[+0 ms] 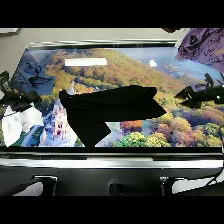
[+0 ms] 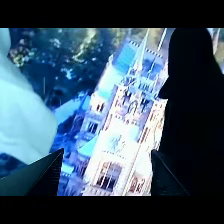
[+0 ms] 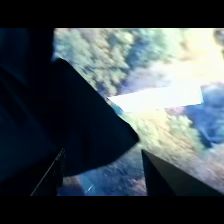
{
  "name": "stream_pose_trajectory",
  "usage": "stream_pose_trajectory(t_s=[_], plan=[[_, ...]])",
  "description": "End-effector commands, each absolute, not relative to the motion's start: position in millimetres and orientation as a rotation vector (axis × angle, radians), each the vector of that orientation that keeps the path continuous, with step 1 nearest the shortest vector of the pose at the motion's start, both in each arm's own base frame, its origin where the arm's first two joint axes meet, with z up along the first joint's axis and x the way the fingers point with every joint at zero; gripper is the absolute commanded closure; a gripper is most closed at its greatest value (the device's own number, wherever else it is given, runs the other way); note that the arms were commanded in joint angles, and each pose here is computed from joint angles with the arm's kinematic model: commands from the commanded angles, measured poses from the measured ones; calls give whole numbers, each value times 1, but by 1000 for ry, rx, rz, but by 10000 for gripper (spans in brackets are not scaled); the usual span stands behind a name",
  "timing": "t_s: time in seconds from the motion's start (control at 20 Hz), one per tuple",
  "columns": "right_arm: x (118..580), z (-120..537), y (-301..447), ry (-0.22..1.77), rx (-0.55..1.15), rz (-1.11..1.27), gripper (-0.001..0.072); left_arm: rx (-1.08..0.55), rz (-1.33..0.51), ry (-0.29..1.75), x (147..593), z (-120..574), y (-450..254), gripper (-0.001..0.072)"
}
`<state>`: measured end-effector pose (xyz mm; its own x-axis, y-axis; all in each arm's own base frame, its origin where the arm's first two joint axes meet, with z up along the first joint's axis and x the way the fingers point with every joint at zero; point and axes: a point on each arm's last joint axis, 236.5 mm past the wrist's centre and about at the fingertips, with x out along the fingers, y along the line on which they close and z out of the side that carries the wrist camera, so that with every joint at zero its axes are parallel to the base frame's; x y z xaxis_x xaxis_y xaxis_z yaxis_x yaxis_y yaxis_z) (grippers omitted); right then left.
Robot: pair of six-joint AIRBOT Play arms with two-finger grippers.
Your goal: Fold the clothes and pants, and hang the long-sleeved shirts on hangers.
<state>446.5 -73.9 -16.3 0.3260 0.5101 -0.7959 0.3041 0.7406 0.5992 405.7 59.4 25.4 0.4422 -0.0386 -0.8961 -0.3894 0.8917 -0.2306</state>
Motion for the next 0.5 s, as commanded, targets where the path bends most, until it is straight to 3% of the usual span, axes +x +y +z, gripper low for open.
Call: stream_pose_trajectory(t_s=[0.0,0.2,0.45], plan=[[415,-40,-75,1333,839,215,161,-478,214,1158,366,15,50,98],[419,-67,-56,1340,952,271,159,-483,212,1208,355,5,46,99],[427,-91,-29,1373,935,315,159,-492,207,1206,356,5,44,99]])
